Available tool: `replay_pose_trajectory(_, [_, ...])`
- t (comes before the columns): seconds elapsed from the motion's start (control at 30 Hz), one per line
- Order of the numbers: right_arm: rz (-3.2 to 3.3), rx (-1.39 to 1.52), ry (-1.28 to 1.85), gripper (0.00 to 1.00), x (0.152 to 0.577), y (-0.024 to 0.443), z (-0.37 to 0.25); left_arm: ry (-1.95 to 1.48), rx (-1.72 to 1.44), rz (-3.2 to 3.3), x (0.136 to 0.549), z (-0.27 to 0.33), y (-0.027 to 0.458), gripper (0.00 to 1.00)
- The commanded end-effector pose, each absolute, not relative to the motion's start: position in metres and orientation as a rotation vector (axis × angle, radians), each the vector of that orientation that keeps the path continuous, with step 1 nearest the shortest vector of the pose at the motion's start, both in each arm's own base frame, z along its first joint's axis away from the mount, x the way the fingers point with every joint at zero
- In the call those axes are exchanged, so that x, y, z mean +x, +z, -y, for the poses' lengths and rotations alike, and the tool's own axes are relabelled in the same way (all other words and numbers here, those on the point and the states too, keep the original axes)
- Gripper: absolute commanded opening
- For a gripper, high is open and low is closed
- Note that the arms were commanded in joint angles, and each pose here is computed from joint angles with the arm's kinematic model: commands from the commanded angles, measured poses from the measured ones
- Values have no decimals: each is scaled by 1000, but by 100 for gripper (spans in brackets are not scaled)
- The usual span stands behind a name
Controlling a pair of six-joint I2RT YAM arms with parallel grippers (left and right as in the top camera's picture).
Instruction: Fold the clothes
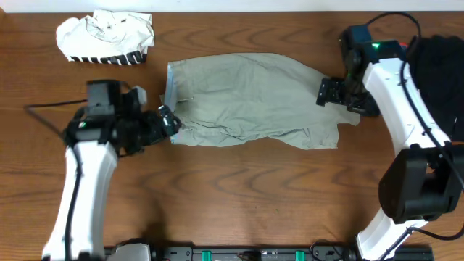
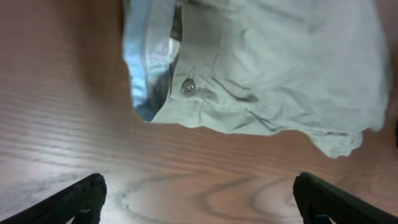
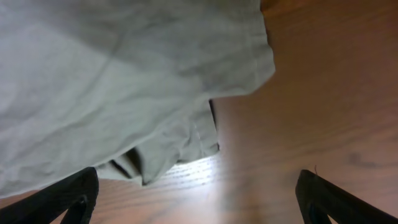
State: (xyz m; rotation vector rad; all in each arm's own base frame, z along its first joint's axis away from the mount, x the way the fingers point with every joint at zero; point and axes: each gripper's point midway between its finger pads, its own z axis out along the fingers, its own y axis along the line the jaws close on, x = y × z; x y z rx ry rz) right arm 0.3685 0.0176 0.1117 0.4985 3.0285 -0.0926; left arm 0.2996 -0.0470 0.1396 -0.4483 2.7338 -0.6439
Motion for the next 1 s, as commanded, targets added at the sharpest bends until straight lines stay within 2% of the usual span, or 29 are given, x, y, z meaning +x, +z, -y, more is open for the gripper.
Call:
replay_pose_trajectory(0.0, [-3065,469,43,99,366,102,-11,-681,-442,-2813,303,59,117,98])
replay_pose_trajectory(0.2, [-3076,498,185,99,359,73,3,-727,-389,-2878,317,77,83,98])
replay_pose_trajectory(0.37, [-3064,462,302,99,358,55,-3,-803,-323,-2873,324,94,75,98])
replay_pose_trajectory(0.73, [-3036,396,312,99,361,40,-3,-801,-249,-2790,346,102,77,100])
replay_pose_trajectory(0.97, [-3035,360,310,99,362,40,-3,-589,-286,-2787,355,78,68,98])
